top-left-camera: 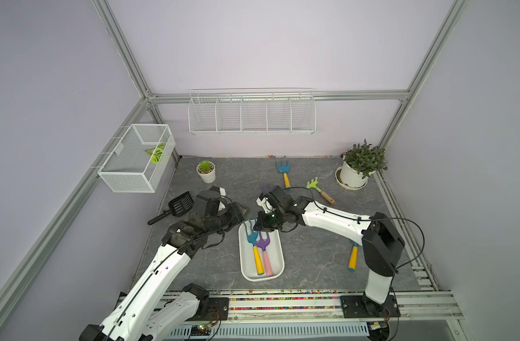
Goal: Put the rake into the storage box
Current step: Place the rake in the storage box.
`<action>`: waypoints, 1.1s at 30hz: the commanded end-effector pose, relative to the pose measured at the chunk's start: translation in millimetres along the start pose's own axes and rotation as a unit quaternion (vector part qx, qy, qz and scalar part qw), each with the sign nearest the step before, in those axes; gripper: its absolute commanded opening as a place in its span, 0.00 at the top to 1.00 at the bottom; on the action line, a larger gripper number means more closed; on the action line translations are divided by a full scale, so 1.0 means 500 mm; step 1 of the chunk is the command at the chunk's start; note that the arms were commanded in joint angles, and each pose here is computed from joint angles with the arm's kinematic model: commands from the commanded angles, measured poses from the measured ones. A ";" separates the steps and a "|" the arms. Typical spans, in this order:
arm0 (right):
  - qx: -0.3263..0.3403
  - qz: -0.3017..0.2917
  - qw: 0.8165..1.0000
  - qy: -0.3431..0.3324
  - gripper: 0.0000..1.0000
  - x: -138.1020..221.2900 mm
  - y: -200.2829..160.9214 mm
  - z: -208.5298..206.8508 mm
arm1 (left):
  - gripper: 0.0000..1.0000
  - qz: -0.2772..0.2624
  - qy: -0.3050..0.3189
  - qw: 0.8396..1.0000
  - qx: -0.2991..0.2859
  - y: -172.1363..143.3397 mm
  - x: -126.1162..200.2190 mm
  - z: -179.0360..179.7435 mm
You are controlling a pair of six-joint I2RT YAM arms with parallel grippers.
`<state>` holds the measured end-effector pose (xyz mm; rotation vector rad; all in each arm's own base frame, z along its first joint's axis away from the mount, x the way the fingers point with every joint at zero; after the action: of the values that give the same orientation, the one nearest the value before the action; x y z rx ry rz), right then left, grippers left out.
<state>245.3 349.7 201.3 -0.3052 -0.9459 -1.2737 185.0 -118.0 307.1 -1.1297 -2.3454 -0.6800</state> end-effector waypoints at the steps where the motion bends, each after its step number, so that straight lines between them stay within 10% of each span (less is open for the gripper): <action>1: 0.019 -0.016 1.000 0.002 1.00 -0.005 0.013 0.012 | 0.45 -0.006 0.011 1.000 0.008 -0.004 0.009 0.013; 33: 0.014 -0.017 0.999 -0.032 1.00 -0.025 -0.003 -0.016 | 0.42 -0.028 0.000 0.999 0.015 -0.007 0.028 0.016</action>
<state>249.2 352.6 194.8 -0.3034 -1.0054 -1.3051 171.8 -108.7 309.4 -1.0817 -2.3728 -0.6638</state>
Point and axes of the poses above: each gripper's point midway between its finger pads, its own x axis back along the fingers, its own z axis along the line the jaws close on, y = z × x, the point moved 10 cm from there along x, back along the fingers, and after that the axes turned 10 degrees about x, right-handed, at the moved point
